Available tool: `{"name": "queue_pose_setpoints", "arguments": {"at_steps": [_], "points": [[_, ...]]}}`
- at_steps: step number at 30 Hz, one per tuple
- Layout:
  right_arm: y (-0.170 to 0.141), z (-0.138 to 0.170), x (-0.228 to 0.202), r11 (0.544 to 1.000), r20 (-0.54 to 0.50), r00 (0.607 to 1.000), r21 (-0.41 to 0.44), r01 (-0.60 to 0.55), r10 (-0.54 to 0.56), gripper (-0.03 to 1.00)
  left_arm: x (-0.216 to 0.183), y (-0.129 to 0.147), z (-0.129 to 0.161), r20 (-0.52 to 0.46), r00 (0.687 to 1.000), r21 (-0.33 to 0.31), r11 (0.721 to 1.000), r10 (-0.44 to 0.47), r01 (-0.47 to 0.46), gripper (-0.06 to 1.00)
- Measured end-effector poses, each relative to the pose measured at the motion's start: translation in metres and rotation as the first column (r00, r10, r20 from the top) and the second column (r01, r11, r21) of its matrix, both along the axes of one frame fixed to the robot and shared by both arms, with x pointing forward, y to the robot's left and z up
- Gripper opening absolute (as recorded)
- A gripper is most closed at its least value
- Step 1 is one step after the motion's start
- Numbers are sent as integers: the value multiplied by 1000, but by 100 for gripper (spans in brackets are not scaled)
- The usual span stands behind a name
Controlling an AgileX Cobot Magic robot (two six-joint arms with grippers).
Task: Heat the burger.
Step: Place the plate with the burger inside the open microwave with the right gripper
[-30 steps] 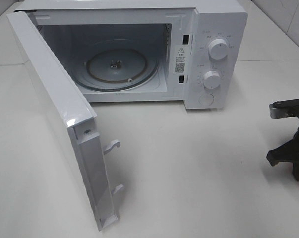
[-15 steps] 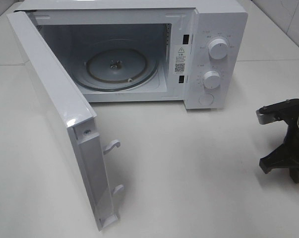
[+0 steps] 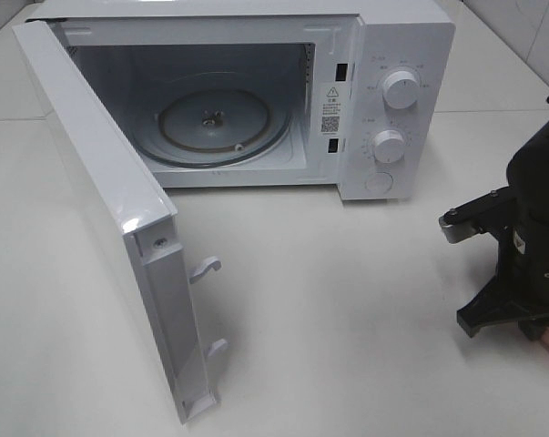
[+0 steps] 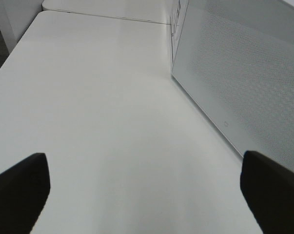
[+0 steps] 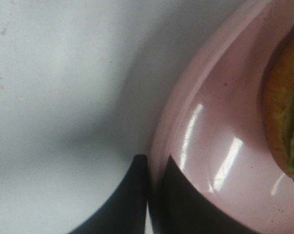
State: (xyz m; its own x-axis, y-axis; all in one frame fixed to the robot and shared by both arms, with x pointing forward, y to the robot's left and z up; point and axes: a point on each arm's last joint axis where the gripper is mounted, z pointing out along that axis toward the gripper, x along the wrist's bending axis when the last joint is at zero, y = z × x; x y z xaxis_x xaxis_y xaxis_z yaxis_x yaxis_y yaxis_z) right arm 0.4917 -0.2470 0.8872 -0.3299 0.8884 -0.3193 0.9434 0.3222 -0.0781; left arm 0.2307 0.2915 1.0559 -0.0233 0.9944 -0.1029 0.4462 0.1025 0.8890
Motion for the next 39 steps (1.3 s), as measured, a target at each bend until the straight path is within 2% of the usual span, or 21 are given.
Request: {"name": "queue_pose_setpoints", "arguments": {"at_steps": [7,9,19,33,39], "points": [[6,10,-2,999,38,999,-20,-28,29,0,0,0,0,0,1000,0,1000,0,0,98],[5,21,-2,999,76,996,-24,-40,41,0,0,0,0,0,1000,0,1000,0,0,98],[-4,54,-10,995,135,990,-89,-34,46,1,0,0,0,0,1000,0,1000,0,0,98],[-14,75,-21,988,152,988,-149,44,-21,1,0,0,0,0,1000,0,1000,0,0,98],[-9,81,-26,988,160,987,-152,29,-4,1,0,0,0,0,1000,0,1000,0,0,98]]}}
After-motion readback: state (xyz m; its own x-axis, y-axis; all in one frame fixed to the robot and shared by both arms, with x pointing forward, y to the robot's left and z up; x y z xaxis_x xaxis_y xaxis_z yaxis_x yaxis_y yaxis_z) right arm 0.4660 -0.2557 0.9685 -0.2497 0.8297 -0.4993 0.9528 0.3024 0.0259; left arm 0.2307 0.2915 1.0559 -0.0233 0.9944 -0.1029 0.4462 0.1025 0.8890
